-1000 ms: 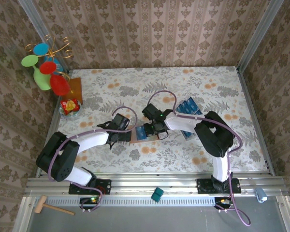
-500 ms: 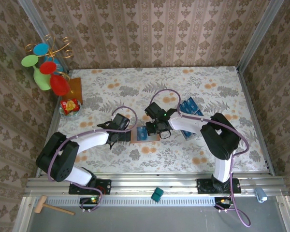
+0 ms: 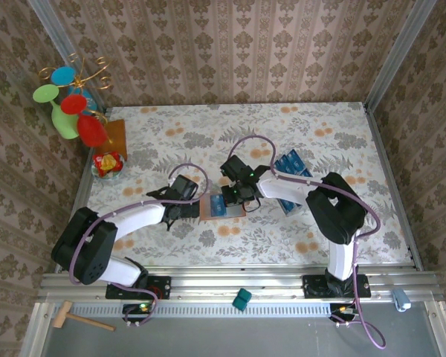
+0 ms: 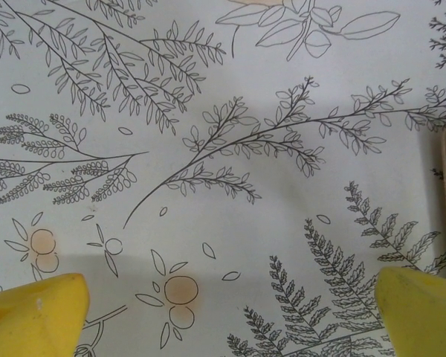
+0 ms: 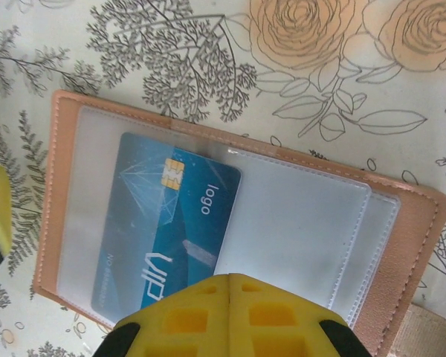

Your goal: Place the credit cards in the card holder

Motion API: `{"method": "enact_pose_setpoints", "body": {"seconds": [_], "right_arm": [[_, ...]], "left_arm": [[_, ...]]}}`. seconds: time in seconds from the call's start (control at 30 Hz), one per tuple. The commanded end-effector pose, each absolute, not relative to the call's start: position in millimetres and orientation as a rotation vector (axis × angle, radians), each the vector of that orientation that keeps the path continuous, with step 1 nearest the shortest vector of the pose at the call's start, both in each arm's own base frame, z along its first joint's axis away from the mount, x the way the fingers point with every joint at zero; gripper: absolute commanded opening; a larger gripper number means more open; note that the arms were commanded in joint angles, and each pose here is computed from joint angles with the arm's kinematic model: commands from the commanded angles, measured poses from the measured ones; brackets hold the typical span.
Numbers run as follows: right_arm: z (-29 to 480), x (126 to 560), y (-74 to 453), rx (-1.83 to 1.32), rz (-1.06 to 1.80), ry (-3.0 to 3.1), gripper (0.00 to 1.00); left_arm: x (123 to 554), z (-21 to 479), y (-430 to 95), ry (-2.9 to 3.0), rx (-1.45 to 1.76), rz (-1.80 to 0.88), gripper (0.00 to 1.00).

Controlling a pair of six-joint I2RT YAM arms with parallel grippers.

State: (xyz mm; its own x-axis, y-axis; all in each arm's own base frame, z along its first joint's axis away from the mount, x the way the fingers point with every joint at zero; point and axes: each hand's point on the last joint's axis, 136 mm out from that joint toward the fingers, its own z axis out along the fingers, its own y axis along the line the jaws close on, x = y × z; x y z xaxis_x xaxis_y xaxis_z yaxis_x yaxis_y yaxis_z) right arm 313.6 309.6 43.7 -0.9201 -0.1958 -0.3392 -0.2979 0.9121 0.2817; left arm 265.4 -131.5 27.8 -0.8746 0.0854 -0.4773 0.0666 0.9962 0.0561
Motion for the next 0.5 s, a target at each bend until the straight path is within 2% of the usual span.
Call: {"method": "enact_pose_setpoints", "body": {"seconds": [0.0, 0.47], "right_arm": [[39.5, 313.4, 318.5, -0.363, 0.506, 2.783, 0.02], [30.3, 311.9, 324.8, -0.362, 0.526, 2.801, 0.01]], "left_arm": [[259.2, 20.1, -129.3, 2.663, 0.095, 0.059, 1.00], [262.2, 10.5, -134.9, 2.681, 0.119, 0.053, 1.00]]}}
